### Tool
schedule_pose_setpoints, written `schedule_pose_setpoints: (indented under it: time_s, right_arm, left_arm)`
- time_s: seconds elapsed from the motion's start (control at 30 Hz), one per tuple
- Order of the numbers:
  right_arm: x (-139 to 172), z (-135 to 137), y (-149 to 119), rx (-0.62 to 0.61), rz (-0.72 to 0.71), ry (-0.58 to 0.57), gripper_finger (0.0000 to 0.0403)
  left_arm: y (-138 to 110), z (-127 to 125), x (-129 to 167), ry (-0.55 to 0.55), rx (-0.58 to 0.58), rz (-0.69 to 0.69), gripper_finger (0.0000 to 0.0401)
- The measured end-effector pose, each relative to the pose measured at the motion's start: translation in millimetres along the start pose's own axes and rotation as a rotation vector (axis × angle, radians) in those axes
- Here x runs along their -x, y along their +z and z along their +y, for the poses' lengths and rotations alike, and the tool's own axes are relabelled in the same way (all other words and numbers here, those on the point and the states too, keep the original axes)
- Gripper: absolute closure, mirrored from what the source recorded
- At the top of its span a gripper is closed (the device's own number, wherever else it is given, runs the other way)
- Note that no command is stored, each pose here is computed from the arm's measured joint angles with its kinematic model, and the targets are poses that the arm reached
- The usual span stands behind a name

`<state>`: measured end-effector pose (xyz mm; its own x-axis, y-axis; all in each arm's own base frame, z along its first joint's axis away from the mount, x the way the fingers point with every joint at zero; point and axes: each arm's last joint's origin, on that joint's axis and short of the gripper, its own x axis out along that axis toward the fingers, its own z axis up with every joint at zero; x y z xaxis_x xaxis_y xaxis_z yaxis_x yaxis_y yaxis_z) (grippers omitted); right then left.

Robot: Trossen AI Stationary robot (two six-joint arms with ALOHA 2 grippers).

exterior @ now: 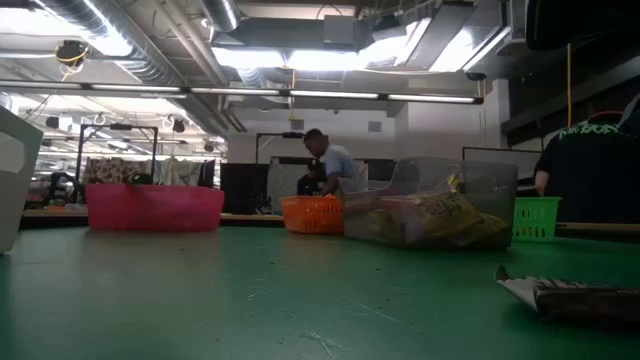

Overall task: Sort candy
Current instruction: Put the brown chocolate into the white bin

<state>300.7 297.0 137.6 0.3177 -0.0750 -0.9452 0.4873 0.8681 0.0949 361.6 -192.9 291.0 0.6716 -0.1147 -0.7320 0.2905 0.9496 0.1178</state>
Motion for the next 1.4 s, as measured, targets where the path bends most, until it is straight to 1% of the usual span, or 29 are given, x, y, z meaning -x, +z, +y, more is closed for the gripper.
schedule_pose_setpoints:
  time_s: [0.1,0.2,0.3,0.5,0.57,0.8,0.9,1.23,1.3,1.4]
  right_arm:
    - [0.0,-0.4,-0.1,0.0,0.001,-0.004,0.0301]
    - [0.1,-1.2,-0.4,0.002,0.008,-0.012,0.0314]
    - [0.0,-1.4,-0.5,0.002,0.008,-0.014,0.0317]
    - [0.6,-1.7,-0.4,0.003,0.009,-0.015,0.0306]
    - [1.3,-2.0,0.1,0.003,0.002,-0.016,0.0306]
    - [1.5,-2.8,0.8,0.036,-0.032,-0.031,0.0304]
    - [1.1,-3.4,1.8,0.069,-0.048,-0.04,0.0304]
    - [-2.1,-11.1,26.8,0.2,-0.018,-0.037,0.0304]
    - [-0.5,-13.3,30.8,0.22,-0.043,-0.052,0.0304]
    - [3.2,-14.9,35.2,0.214,-0.085,-0.063,0.0304]
  left_arm:
    - [0.0,0.0,0.0,0.0,0.0,0.0,0.0269]
    - [0.0,0.0,0.0,0.0,0.0,0.0,0.0269]
    - [0.0,0.0,0.0,0.0,0.0,0.0,0.0269]
    - [0.0,0.0,0.7,0.0,-0.009,0.0,0.0269]
    - [0.1,-0.8,6.5,-0.006,-0.024,0.001,0.0269]
    - [5.8,2.2,38.6,-0.023,-0.007,-0.054,0.0269]
    - [4.9,2.8,48.9,-0.025,-0.011,-0.051,0.0269]
    - [0.9,11.5,80.5,-0.023,-0.021,-0.04,0.0269]
    - [1.0,12.8,84.7,-0.024,-0.007,-0.046,0.0269]
    - [1.2,13.8,89.9,-0.025,-0.002,-0.056,0.0269]
